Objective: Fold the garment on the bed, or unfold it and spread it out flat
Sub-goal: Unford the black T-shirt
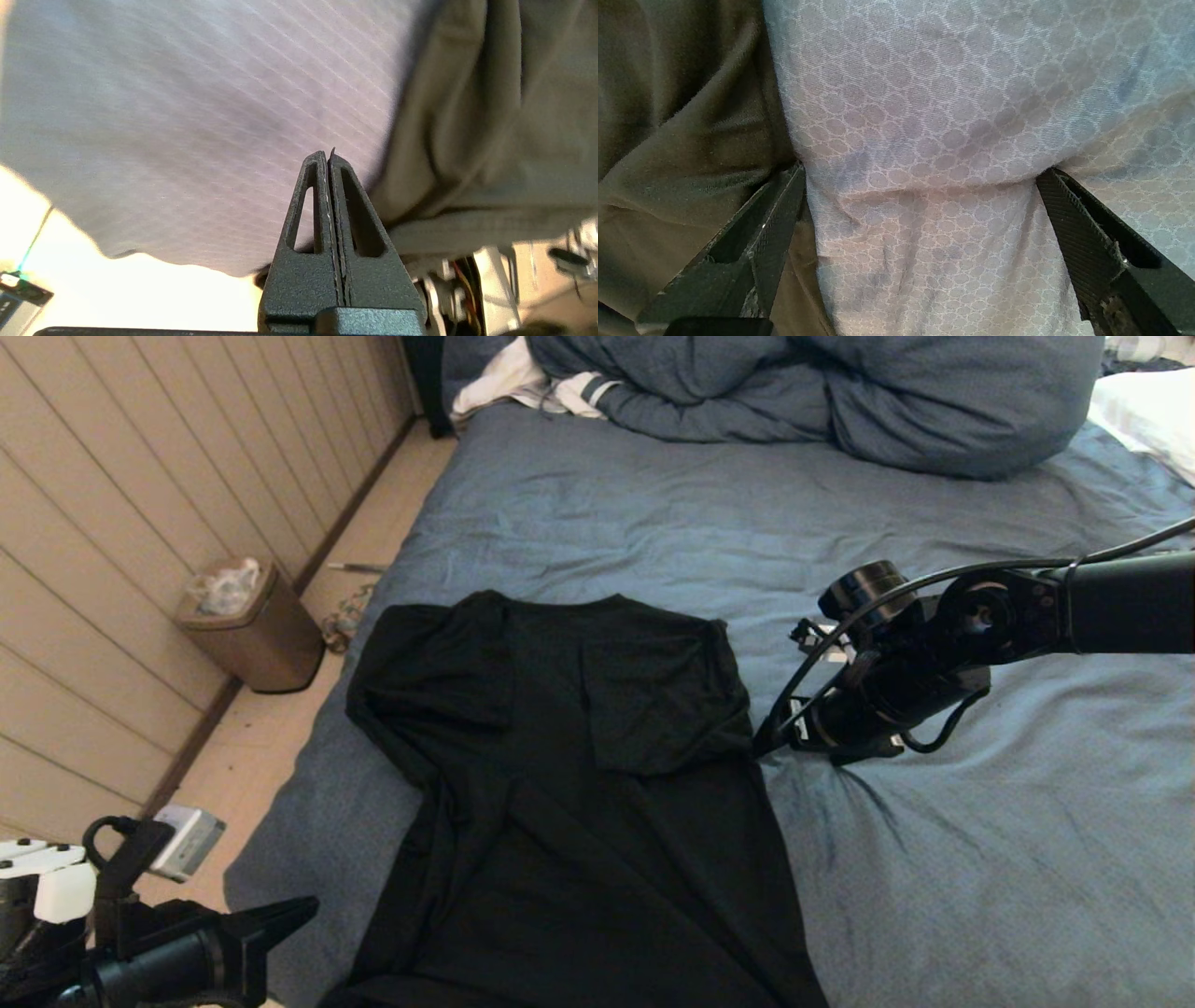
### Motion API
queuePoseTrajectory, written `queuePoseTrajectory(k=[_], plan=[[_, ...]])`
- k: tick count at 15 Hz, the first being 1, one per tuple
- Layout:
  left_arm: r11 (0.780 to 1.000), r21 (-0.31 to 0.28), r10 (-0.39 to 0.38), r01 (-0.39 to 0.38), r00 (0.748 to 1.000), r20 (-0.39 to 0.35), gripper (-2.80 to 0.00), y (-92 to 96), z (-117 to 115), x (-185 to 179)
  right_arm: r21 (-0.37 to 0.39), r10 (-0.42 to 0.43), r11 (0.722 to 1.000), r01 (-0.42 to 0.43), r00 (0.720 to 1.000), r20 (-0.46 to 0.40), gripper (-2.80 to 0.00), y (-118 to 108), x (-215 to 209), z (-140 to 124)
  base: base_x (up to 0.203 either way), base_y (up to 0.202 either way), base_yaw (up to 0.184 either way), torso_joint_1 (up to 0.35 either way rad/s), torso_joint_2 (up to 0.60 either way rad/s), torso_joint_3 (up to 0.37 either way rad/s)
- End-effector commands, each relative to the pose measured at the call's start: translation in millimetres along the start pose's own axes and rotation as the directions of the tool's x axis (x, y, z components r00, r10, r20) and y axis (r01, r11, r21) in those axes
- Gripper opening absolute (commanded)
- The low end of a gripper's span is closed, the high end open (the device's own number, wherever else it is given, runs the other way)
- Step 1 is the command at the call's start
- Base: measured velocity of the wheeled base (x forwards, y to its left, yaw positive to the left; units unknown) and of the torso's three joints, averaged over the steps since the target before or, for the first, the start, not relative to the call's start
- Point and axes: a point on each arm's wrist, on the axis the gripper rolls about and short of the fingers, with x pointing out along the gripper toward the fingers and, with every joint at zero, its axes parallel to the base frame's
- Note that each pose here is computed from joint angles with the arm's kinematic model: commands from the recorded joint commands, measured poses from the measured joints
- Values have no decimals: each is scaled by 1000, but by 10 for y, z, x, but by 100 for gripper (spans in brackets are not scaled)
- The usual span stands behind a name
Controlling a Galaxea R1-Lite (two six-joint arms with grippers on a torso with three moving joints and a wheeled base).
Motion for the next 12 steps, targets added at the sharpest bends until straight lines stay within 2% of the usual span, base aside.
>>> queuePoseTrajectory(k=[1, 3, 6, 8, 9, 12], plan=[[1000, -8, 16, -16, 999, 43, -280, 23, 1, -106, 1, 0, 1000, 0, 1000, -5, 0, 0, 16, -1, 0, 0, 0, 0, 0, 0], [1000, -12, -7, 7, 1000, 29, -280, 10, -46, -132, 2, 2, 1000, -2, 1000, -5, 0, 0, 15, -1, 0, 0, 0, 0, 0, 0], [1000, -4, -11, 11, 999, 51, -280, 20, 119, -82, -18, 32, 999, -32, 999, -9, 0, 146, -98, -73, 0, 0, 0, 0, 0, 0], [997, 3, -75, 75, 997, -9, -280, -58, 198, -34, -46, 42, 998, -46, 997, -71, 0, 304, -134, -181, 0, 0, 0, 0, 0, 0], [994, 11, -110, 110, 994, -23, -280, -103, 279, -6, -58, 52, 997, -57, 996, -70, 0, 366, -166, -191, 0, 0, 0, 0, 0, 0], [989, 33, -148, 147, 989, 22, -280, -171, 712, 98, -58, 89, 994, -88, 996, 10, 0, 463, -313, -35, 0, 0, 0, 0, 0, 0]])
